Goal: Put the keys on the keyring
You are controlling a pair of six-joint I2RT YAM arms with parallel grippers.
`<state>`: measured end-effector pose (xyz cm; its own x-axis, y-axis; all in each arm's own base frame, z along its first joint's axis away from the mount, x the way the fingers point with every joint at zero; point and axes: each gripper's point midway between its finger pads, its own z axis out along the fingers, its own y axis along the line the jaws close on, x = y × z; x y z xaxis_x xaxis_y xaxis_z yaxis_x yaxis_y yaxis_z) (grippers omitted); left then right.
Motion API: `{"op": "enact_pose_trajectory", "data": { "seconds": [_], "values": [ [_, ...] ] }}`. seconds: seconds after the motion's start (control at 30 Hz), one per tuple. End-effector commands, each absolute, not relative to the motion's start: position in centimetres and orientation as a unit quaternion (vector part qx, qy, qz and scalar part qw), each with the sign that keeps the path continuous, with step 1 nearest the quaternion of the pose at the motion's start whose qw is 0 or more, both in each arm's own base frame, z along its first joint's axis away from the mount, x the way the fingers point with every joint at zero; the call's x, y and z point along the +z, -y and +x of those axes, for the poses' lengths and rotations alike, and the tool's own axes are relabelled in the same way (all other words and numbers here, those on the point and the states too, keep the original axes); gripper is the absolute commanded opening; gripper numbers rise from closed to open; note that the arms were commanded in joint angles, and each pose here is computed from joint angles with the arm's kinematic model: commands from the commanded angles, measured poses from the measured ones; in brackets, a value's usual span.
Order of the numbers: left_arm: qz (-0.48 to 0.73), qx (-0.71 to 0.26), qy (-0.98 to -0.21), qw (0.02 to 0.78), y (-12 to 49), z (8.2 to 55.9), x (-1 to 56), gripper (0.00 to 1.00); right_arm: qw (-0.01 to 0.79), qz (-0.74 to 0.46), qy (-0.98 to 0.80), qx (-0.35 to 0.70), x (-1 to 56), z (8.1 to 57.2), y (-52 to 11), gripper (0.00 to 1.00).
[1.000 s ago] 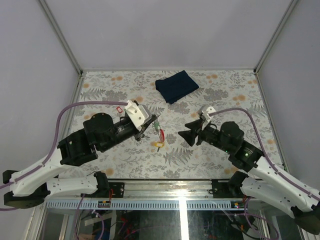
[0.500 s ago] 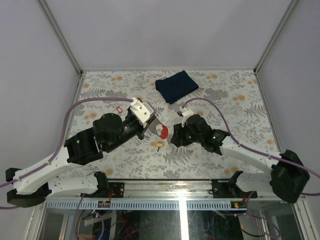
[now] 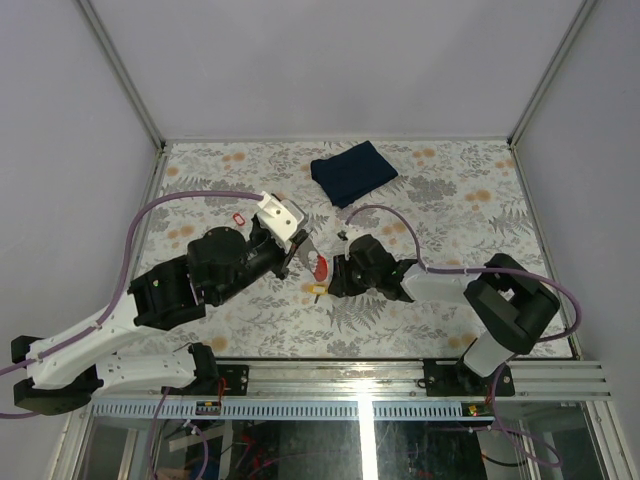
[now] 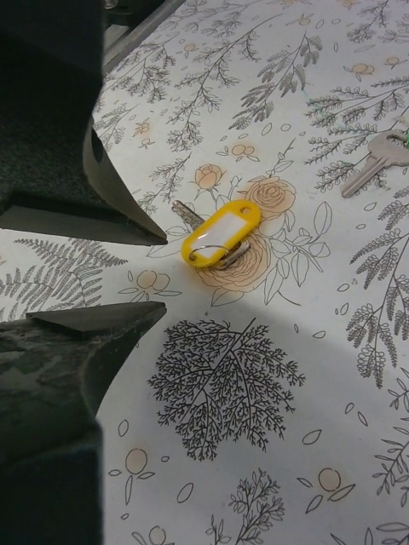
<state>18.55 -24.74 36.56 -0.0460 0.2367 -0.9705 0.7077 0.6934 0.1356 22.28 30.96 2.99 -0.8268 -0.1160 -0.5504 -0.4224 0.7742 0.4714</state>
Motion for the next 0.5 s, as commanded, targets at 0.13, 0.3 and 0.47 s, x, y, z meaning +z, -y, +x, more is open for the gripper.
{"op": "enact_pose_trajectory", "data": {
  "seconds": [0.13,0.3,0.47],
  "values": [
    [0.32,-0.205,-0.692,0.613,24.3,18.5,37.4,0.0,0.276,-0.147,-0.891,0.329,3.7,24.3,-33.7,0.37],
    [0.324,-0.203,-0.693,0.611,24.4,18.5,37.2,0.0,0.265,-0.149,-0.892,0.335,3.1,24.2,-34.3,0.35],
    [0.322,-0.202,-0.692,0.614,24.2,18.5,37.3,0.0,0.262,-0.151,-0.893,0.333,2.6,24.3,-34.4,0.31]
  ]
}}
